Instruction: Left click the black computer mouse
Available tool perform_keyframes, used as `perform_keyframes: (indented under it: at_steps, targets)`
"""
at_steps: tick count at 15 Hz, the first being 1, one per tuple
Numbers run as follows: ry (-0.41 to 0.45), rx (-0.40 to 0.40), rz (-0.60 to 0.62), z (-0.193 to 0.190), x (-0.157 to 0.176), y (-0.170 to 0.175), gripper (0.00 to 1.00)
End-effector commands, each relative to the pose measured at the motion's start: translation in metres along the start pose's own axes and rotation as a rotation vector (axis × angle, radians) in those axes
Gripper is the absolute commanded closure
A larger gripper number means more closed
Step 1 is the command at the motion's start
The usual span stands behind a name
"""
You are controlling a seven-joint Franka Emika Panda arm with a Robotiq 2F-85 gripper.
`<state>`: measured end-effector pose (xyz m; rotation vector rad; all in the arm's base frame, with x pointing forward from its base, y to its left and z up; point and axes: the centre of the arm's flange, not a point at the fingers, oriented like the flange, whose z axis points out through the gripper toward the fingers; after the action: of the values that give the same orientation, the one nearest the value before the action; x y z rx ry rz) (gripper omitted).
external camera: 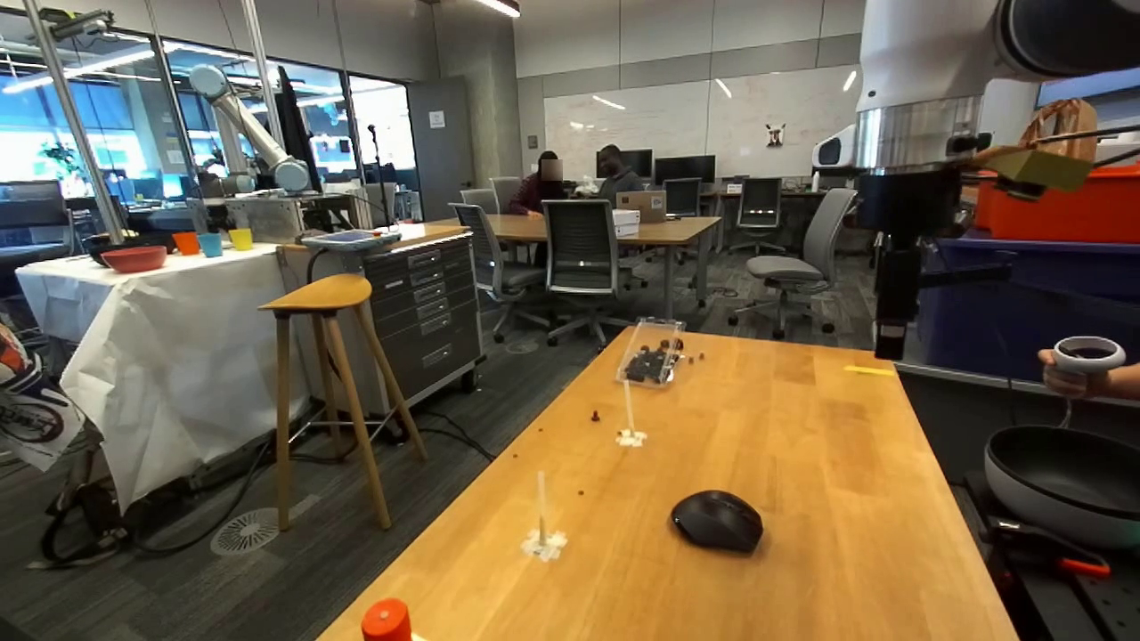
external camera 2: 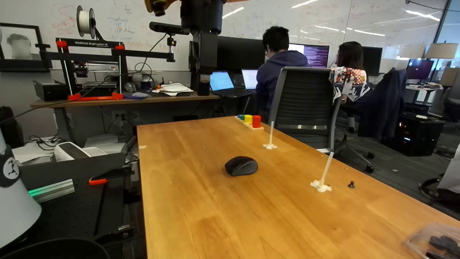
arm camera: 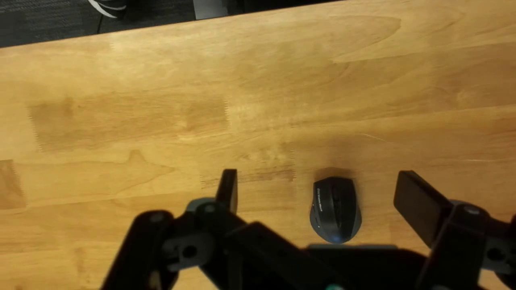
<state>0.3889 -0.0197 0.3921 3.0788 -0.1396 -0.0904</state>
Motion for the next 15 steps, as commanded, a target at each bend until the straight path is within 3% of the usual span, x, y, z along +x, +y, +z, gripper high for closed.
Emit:
perform_keyframes:
  at_steps: [1, 10, 11, 15]
  targets:
    - [0.028, -0.039, -0.003, 0.02, 0.028, -0.004, 0.26]
    - [0.042, -0.009, -0.068, 0.066, 0.083, -0.031, 0.95]
    - [0.033, 0.008, -0.08, 0.069, 0.089, -0.036, 1.0]
    - [0.025, 0.013, -0.111, 0.085, 0.113, -0.057, 1.0]
